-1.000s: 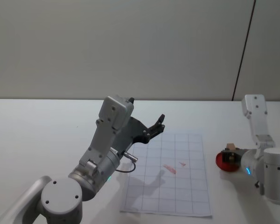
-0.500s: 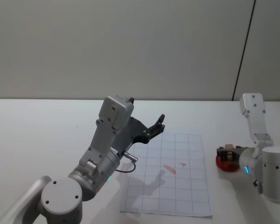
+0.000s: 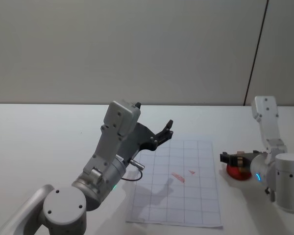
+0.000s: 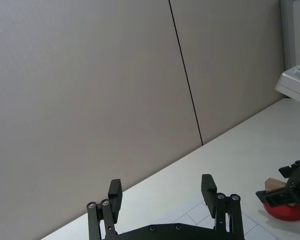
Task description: Use the one hand to pick up the stamp and affix it onto the A4 paper.
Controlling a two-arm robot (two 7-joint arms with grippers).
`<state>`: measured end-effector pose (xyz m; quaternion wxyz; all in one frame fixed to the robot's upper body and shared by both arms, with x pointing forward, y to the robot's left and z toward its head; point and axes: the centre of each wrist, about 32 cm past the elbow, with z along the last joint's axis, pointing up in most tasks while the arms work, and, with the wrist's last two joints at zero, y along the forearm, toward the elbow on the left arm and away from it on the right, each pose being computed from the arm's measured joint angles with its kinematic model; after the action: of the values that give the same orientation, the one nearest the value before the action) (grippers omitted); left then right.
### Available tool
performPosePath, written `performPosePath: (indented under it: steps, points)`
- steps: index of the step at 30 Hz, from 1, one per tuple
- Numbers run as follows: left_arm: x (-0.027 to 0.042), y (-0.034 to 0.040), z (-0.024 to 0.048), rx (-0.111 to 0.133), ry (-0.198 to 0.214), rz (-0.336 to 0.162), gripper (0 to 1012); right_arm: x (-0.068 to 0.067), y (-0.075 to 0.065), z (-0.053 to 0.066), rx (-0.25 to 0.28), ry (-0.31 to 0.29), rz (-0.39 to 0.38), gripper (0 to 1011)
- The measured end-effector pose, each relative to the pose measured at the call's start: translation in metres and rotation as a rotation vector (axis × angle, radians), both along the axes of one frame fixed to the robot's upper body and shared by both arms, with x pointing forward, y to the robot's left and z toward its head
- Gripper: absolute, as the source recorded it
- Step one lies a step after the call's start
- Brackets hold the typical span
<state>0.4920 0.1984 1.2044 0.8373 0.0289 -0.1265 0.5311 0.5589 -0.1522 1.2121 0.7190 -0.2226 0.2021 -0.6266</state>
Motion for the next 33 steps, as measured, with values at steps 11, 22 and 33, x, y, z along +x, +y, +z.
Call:
performPosePath:
  steps: [11,22,33]
  points:
    - [0.0,0.0,0.0,0.0,0.0,0.0,1002,-0.005,0.0,0.004,0.054,-0.104,0.022,1001]
    - [0.0,0.0,0.0,0.0,0.0,0.0,1002,-0.013,0.002,0.01,0.134,-0.243,0.073,1001]
    - [0.0,0.0,0.0,0.0,0.0,0.0,1002,-0.019,0.004,0.014,0.182,-0.324,0.109,1001]
